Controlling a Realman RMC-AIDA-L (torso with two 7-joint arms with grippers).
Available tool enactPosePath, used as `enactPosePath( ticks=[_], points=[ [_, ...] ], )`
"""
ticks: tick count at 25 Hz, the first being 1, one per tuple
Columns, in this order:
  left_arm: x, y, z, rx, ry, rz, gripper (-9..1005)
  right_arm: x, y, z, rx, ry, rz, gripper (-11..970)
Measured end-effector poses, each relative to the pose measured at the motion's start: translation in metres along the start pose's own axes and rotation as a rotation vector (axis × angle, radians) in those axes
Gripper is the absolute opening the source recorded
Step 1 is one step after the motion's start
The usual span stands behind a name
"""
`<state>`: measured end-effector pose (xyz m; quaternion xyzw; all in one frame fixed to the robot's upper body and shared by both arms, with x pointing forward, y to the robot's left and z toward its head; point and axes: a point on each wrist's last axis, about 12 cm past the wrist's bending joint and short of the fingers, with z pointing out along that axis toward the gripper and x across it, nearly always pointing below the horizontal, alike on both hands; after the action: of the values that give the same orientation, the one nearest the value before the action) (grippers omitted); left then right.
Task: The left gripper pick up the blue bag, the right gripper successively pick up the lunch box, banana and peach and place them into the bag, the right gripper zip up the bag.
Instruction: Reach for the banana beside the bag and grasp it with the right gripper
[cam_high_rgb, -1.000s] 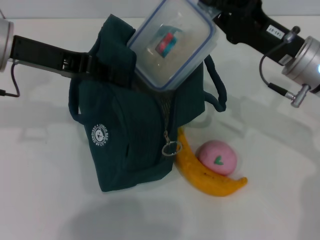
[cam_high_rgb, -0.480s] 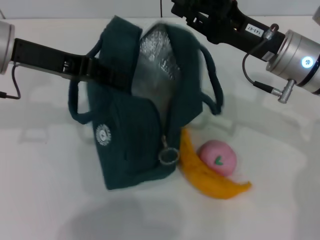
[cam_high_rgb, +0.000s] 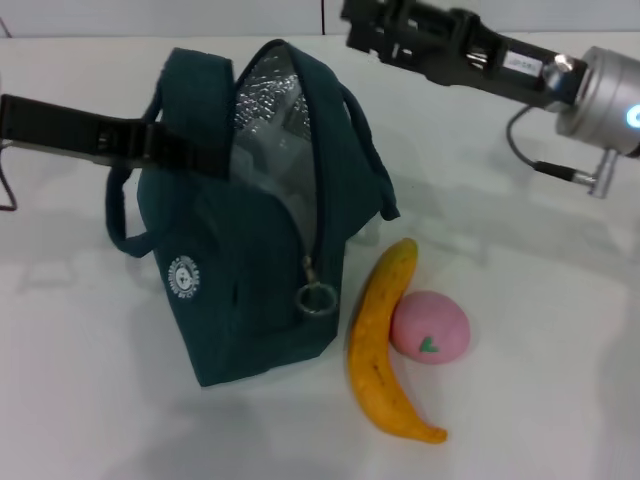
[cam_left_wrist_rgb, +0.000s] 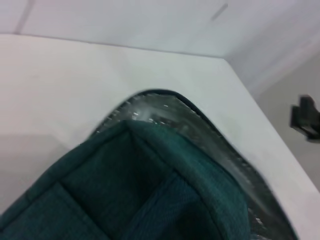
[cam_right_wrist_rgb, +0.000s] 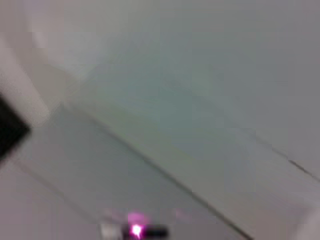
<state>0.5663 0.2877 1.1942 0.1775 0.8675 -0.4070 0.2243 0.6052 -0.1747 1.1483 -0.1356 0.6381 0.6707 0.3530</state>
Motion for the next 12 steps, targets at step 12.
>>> enactPosePath(
  ticks=[12],
  points=[
    [0.016,0.019,-0.010,0.027,-0.105,-0.092,31,-0.040,0.014,-0.052,0.170,0.185,-0.325,872]
  ],
)
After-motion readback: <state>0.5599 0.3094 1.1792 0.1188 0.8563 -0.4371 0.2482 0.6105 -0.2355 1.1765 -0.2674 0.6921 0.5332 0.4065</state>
